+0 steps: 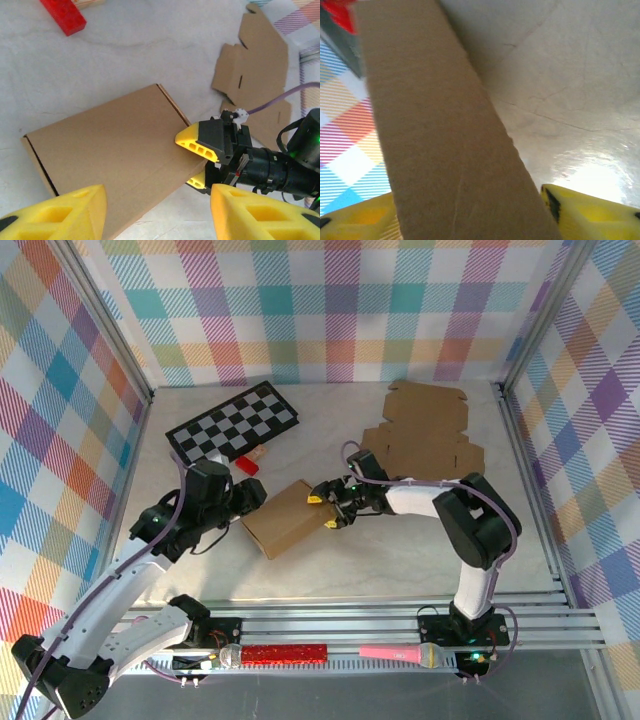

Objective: Fold the paper box

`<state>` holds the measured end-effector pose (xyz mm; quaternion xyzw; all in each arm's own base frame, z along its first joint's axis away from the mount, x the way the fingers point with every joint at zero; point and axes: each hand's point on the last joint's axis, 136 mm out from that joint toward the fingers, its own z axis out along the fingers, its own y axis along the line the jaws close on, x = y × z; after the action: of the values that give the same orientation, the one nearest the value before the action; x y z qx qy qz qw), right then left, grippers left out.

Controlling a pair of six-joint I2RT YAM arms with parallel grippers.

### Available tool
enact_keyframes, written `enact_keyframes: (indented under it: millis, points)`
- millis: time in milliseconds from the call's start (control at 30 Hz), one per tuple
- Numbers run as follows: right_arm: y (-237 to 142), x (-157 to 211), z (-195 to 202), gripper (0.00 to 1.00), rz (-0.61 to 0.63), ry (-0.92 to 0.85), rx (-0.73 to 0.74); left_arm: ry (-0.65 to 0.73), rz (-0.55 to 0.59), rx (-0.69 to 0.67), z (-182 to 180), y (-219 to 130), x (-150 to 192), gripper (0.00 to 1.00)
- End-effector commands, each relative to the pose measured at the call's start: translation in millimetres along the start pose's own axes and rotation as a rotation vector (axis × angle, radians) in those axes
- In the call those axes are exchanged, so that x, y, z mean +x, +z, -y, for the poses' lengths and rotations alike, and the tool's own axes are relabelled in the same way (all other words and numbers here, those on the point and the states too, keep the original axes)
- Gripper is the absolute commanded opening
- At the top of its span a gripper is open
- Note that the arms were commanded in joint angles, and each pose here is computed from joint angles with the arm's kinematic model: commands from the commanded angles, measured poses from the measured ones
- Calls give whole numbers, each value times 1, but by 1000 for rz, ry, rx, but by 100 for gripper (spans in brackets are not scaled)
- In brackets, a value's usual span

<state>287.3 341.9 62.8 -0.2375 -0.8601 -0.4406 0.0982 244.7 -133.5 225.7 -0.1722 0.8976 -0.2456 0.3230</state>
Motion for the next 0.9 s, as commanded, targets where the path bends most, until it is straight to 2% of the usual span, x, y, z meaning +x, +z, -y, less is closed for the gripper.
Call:
enact_keyframes:
  millis: [0,167,367,567,733,867]
  points:
    - [-7,7,31,69,-26,0,193,33,-26,-39,-15,0,8,56]
    - [-44,24,58,78,-20,1,406,32,-75,-51,-23,8,23,56]
    - [-66,40,61,79,-11,-7,415,32,-140,51,-4,17,33,54]
    - [-39,37,24,70,-1,-101,227,50,-129,84,7,15,27,52]
    - [-18,28,26,65,-11,-63,245,58,-153,-9,-10,20,31,51]
    - [-2,21,30,59,-10,-43,224,15,-201,-110,-35,39,34,46]
